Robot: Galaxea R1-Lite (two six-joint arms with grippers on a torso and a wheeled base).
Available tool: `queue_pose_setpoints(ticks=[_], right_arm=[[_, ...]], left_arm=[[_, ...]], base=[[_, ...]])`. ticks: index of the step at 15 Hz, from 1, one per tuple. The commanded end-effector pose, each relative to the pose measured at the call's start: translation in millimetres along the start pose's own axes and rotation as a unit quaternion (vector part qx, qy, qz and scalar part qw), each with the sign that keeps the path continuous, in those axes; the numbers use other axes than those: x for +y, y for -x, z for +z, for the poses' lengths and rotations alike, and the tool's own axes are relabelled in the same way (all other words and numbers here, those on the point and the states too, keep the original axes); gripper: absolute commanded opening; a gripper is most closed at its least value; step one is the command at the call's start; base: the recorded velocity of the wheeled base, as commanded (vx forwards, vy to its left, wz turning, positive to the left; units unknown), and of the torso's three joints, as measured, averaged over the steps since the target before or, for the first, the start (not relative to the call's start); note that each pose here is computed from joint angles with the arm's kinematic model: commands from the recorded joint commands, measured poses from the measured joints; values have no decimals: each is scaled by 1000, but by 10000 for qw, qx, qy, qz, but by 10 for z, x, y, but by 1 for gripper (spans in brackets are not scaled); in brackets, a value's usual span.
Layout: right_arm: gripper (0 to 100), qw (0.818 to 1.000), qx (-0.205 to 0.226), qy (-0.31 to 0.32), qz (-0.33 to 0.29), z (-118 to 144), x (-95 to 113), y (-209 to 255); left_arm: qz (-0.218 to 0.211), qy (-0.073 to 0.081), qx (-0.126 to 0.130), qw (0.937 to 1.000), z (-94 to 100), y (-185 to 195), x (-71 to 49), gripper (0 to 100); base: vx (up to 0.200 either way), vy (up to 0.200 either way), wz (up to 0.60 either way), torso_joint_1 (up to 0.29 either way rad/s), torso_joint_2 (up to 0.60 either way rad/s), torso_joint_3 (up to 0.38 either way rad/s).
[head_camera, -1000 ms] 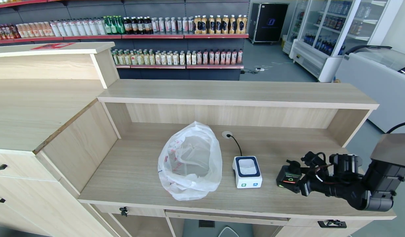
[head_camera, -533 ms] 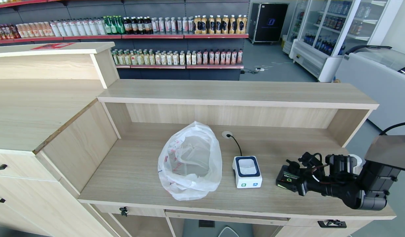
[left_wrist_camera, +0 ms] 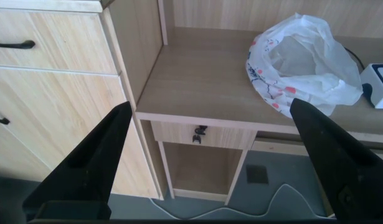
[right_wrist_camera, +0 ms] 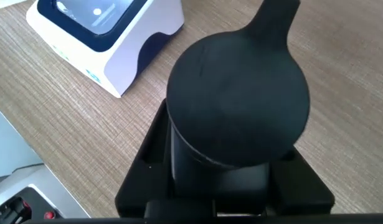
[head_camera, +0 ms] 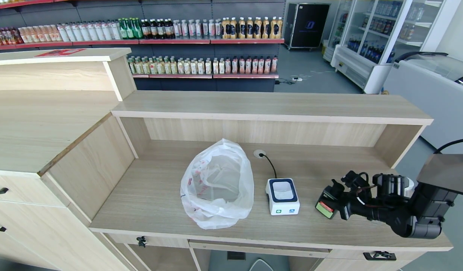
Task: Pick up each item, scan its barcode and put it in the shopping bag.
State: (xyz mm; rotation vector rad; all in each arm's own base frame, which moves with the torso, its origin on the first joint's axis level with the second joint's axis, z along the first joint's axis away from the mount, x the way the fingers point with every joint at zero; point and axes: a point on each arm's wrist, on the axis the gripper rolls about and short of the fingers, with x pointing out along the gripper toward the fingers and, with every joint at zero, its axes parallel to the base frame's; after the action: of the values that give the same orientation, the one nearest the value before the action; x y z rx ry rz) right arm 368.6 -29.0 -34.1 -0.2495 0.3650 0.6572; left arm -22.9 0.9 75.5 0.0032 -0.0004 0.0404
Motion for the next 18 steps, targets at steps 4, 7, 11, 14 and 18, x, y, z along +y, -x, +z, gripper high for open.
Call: queue_pose_setpoints(ticks=[4, 7, 11, 14, 18], right_arm=[[0, 9947, -630, 802, -164, 681, 103, 424], [0, 9679, -1458, 1997, -441, 1269, 128, 669], [0, 8708, -2406, 4134, -1138, 2109, 626, 1369], [0, 8030, -2763, 5042, -1571, 2326, 1031, 1841], [0, 7178, -2935, 6194, -1224, 2320, 1495, 2158]], left_arm=[[5, 1, 2, 10000, 0, 0, 0, 100], [5, 1, 2, 10000, 0, 0, 0, 100], [5, 1, 2, 10000, 0, 0, 0, 100], [5, 1, 2, 10000, 0, 0, 0, 100], [5, 1, 2, 10000, 0, 0, 0, 100]], base=[[0, 0, 0, 0, 0, 0], [0, 0, 0, 0, 0, 0], [0, 0, 0, 0, 0, 0], [0, 0, 0, 0, 0, 0], [0, 0, 0, 0, 0, 0]])
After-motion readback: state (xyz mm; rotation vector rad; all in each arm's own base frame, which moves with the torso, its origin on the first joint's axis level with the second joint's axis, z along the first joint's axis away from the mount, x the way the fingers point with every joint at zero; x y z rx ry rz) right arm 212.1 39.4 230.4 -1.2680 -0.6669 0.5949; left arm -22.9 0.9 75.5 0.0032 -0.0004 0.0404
